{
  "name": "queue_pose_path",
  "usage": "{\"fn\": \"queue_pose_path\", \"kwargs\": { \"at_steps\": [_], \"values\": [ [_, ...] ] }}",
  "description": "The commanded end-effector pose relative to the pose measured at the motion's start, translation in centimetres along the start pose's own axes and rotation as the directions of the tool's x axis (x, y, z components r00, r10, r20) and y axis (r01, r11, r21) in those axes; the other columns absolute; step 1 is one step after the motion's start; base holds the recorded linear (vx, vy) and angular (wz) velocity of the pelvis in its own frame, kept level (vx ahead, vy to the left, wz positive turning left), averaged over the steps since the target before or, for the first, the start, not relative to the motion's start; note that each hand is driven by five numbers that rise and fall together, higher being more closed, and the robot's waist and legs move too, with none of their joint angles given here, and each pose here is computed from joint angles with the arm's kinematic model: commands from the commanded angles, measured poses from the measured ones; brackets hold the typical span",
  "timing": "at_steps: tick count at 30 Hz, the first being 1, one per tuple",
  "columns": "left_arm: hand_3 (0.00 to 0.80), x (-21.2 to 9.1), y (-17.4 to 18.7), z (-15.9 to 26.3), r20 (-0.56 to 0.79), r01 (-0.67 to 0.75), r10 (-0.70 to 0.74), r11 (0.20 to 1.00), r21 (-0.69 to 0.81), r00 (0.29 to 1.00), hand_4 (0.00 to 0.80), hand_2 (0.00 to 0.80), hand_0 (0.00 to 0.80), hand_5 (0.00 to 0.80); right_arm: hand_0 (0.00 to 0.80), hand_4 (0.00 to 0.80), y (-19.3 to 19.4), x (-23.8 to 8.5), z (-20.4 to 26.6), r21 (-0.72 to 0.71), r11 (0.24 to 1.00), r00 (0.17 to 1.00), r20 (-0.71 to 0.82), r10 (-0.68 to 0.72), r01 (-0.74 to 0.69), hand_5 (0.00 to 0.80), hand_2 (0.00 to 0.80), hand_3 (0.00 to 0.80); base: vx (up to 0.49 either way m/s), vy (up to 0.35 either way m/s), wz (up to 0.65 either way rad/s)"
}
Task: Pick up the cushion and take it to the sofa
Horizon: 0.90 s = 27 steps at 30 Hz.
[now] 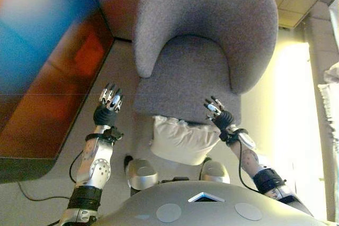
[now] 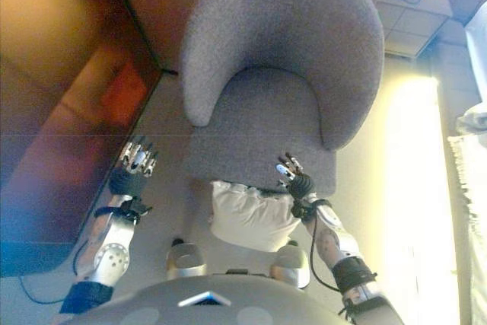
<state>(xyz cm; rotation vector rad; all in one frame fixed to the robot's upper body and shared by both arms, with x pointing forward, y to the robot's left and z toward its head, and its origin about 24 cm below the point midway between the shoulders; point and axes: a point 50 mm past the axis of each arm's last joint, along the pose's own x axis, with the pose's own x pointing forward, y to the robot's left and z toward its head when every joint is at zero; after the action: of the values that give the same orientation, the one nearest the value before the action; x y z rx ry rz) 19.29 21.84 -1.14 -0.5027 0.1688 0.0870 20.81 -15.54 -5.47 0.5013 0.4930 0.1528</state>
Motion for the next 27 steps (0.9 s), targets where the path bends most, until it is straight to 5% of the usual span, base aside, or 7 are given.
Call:
{"fn": "queue_pose_path", "kwargs": {
  "at_steps": [1,22,25,27],
  "values": [
    [0.0,1.2,-1.1,2.8,0.106,0.093,-0.094,0.996,0.016,0.99,0.0,0.0,0.0,0.0,0.0,0.0,2.0,0.9,2.9,-0.041,0.997,0.985,0.156,0.074,-0.068,0.0,0.0,0.0,0.047,0.103,0.16],
    [0.0,2.2,-2.7,0.9,-0.008,0.191,-0.192,0.973,0.132,0.981,0.0,0.0,0.0,0.0,0.0,0.0,2.1,0.2,3.7,-0.063,0.995,0.961,0.262,0.094,-0.08,0.0,0.0,0.0,0.045,0.039,0.01],
    [0.0,2.2,-2.8,0.9,-0.012,0.214,-0.214,0.971,0.102,0.977,0.0,0.0,0.0,0.0,0.0,0.0,2.2,0.0,4.2,-0.047,0.993,0.954,0.277,0.115,-0.106,0.0,0.0,0.0,-0.04,-0.015,0.0],
    [0.0,1.9,-3.5,0.4,-0.029,0.313,-0.318,0.943,-0.111,0.948,0.0,0.0,0.0,0.0,0.0,0.0,3.0,-0.1,4.2,0.109,0.962,0.938,0.271,0.214,-0.251,0.0,0.0,0.0,-0.003,-0.01,-0.02]
  ]
}}
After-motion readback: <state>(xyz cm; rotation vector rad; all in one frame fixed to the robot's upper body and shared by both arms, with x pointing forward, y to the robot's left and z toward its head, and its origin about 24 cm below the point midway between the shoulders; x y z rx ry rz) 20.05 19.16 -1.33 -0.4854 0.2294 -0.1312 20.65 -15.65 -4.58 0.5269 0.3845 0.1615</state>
